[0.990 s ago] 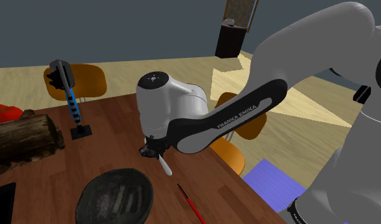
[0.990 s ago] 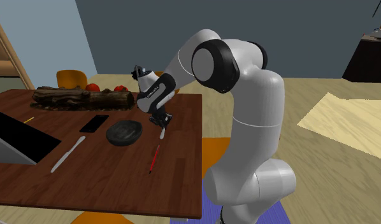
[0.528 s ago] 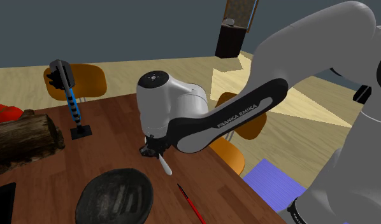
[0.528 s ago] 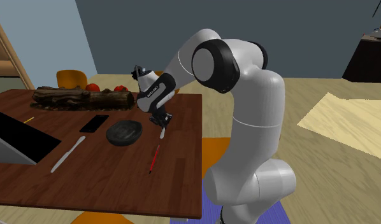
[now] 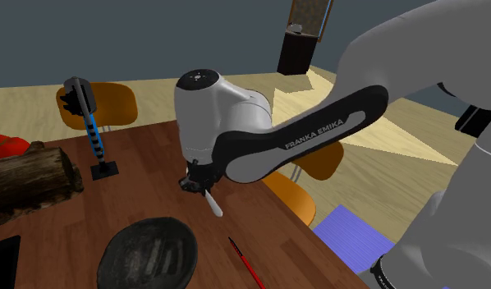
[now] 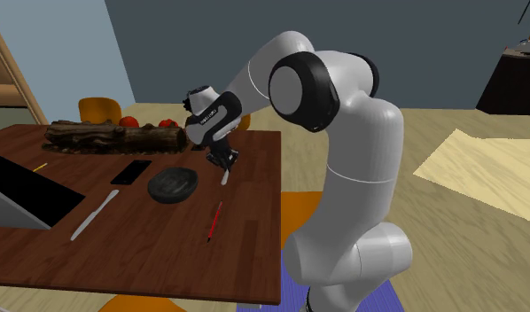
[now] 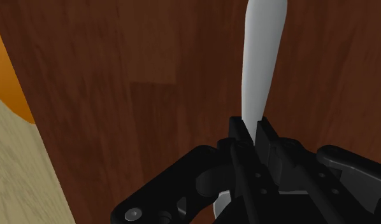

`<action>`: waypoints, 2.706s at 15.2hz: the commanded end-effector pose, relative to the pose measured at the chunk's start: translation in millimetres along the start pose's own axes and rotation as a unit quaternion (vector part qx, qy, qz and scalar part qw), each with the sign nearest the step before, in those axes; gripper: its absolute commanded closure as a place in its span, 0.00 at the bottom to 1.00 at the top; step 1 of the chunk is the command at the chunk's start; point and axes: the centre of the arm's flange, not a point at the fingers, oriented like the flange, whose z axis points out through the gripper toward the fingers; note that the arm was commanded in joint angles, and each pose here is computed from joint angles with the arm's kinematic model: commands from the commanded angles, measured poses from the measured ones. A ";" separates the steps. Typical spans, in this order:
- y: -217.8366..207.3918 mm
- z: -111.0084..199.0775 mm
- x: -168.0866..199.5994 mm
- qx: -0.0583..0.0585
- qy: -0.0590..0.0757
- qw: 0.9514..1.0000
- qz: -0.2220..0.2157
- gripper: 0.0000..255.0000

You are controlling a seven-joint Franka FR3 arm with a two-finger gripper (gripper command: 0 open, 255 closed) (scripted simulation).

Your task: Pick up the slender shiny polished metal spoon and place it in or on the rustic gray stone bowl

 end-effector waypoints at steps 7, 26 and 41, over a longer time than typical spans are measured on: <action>6.9 -41.0 6.0 0.000 0.000 1.000 0.000 1.00; -45.5 -127.4 -28.6 0.000 0.000 1.000 0.000 1.00; -159.8 -142.4 -110.2 0.000 0.000 1.000 0.000 1.00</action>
